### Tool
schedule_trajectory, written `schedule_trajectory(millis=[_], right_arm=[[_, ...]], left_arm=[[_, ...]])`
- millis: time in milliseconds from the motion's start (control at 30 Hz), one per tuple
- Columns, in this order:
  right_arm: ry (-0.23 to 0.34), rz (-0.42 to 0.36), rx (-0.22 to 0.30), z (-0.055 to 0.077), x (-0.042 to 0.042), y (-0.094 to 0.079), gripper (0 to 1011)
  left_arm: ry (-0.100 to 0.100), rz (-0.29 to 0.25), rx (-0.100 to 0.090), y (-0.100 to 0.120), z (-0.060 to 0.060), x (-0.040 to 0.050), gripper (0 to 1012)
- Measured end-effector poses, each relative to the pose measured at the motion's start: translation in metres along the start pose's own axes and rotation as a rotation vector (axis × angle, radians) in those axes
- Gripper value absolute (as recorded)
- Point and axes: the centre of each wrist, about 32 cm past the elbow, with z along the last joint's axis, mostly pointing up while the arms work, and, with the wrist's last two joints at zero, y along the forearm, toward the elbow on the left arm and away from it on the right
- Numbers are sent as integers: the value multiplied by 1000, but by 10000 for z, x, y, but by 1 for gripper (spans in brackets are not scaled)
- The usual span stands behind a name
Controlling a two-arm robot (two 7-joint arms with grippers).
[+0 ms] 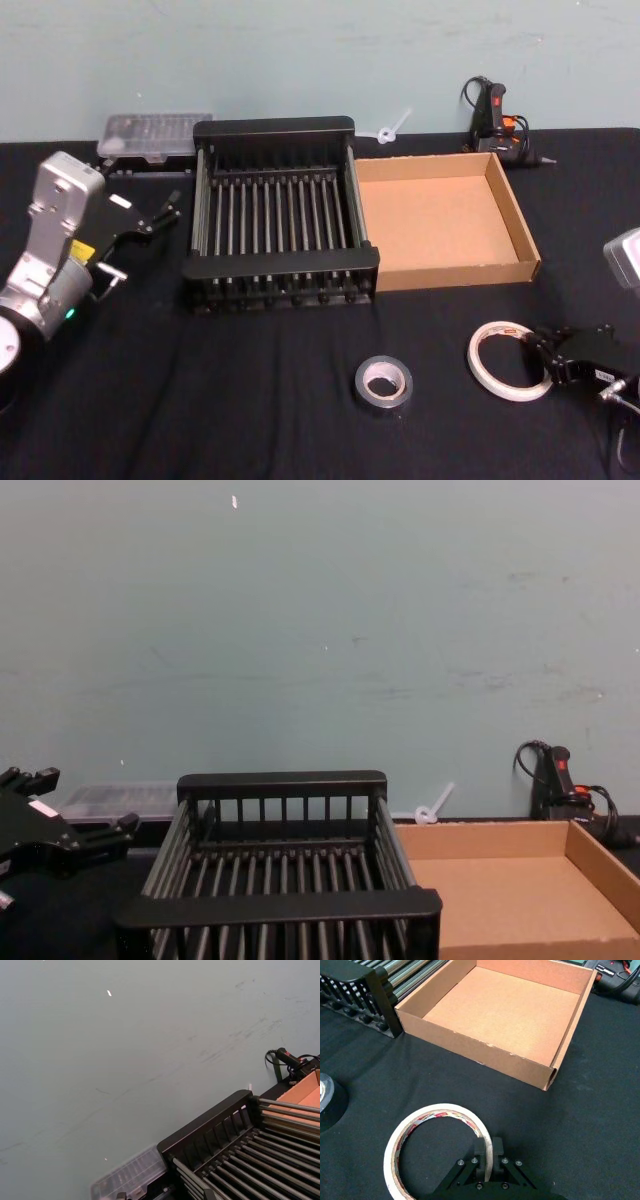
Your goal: Pick up the white tape and place it into the black box , Pick up the silver tape and place it into the brown box.
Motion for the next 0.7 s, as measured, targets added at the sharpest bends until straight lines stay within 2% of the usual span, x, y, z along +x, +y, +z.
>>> schedule_trajectory(millis=[300,533,700], right_arm=[[-22,16,33,36,-15,4,96],[-20,31,96,139,-38,43,96],[-30,44,150,265,-53,105,96]], left_arm=[[0,0,0,0,0,0,1001],[0,0,0,0,0,0,1001],[0,0,0,0,0,0,1001]])
